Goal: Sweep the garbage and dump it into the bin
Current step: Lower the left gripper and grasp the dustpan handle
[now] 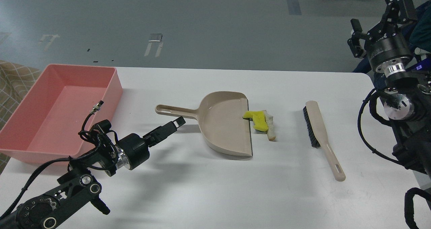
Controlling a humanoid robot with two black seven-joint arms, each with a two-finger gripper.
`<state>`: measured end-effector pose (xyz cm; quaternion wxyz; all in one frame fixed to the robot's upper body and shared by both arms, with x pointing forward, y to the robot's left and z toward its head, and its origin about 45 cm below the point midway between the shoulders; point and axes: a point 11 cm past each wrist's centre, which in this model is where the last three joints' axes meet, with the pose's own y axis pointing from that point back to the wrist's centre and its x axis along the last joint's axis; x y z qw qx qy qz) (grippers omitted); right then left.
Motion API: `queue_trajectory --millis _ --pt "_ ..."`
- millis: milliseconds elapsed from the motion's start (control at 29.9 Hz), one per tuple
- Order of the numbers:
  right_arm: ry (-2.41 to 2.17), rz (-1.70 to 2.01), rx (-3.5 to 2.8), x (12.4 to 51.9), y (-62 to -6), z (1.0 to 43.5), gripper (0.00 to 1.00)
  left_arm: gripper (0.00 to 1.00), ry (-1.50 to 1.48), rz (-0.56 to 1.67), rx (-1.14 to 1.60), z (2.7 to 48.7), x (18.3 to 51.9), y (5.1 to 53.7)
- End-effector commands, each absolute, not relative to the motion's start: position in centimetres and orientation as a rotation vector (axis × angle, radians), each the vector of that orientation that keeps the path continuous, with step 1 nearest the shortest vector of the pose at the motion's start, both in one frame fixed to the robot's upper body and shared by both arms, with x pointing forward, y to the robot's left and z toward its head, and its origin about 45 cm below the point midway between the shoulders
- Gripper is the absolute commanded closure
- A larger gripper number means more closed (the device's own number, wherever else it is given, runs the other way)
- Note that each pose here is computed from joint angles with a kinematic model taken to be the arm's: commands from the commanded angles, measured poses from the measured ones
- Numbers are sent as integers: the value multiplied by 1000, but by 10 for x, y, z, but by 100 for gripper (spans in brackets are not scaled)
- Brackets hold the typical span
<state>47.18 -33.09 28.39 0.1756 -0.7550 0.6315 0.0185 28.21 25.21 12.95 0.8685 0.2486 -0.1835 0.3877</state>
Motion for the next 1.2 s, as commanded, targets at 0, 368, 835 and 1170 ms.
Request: queue_trajectory --millis 0,368,835,1170 --pt "1791 51 -2136 472 -331 284 0 1 -367 839 536 122 285 254" --pt "1794 52 -2135 472 -331 284 0 2 -321 905 545 104 294 250" --pt "1795 57 -2154 471 -328 279 0 2 -323 959 546 101 313 249" --pt "1793 51 -2152 472 -329 282 0 2 -322 966 541 101 313 247"
